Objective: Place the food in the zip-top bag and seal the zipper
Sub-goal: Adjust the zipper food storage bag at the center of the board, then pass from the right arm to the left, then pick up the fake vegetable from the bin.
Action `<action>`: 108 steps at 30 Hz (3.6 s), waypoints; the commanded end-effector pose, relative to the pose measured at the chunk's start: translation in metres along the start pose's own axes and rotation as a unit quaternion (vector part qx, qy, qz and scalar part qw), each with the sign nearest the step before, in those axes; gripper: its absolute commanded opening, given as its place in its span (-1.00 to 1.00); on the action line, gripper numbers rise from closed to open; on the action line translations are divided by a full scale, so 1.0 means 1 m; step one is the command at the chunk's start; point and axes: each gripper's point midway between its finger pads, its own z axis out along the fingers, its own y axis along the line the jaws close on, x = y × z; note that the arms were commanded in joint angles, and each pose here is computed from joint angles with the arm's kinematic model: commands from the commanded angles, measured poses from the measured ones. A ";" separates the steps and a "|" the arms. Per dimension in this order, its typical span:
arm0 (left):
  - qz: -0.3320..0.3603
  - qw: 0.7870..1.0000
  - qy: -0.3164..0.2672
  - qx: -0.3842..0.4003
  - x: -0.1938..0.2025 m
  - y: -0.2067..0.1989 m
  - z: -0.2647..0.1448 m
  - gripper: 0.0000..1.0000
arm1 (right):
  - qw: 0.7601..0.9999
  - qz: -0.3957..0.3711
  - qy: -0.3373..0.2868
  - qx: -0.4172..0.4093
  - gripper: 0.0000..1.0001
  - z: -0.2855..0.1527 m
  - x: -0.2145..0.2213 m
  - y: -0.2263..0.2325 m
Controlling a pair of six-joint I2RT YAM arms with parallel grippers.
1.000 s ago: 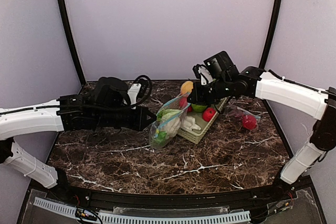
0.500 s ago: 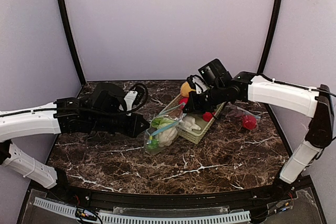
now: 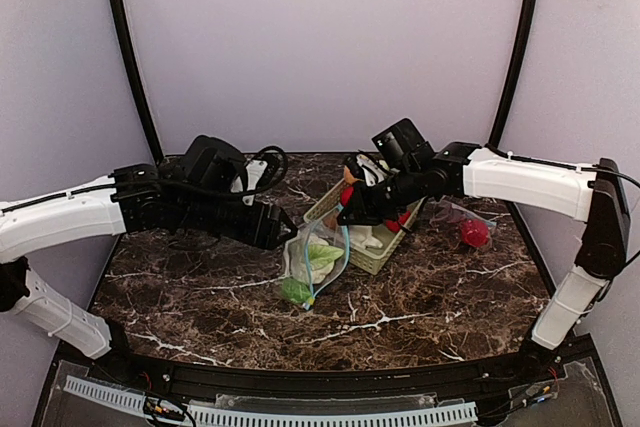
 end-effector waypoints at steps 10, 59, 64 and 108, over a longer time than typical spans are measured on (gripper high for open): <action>0.049 0.998 0.036 0.015 -0.024 -0.021 0.036 0.45 | 1.000 -0.022 -0.012 -0.005 -1.00 0.000 -0.008 0.010; 0.076 0.997 0.010 -0.019 -0.052 0.065 0.001 -0.99 | 0.950 -0.077 -0.145 0.267 0.94 -0.082 -0.110 -0.100; 0.064 0.998 0.002 -0.017 -0.045 0.078 0.003 -0.99 | 0.952 -0.084 -0.147 0.256 0.97 -0.056 -0.135 -0.106; 0.055 0.998 0.034 0.000 -0.025 0.081 0.016 -0.99 | 0.957 -0.080 -0.077 0.267 0.41 0.041 -0.175 -0.179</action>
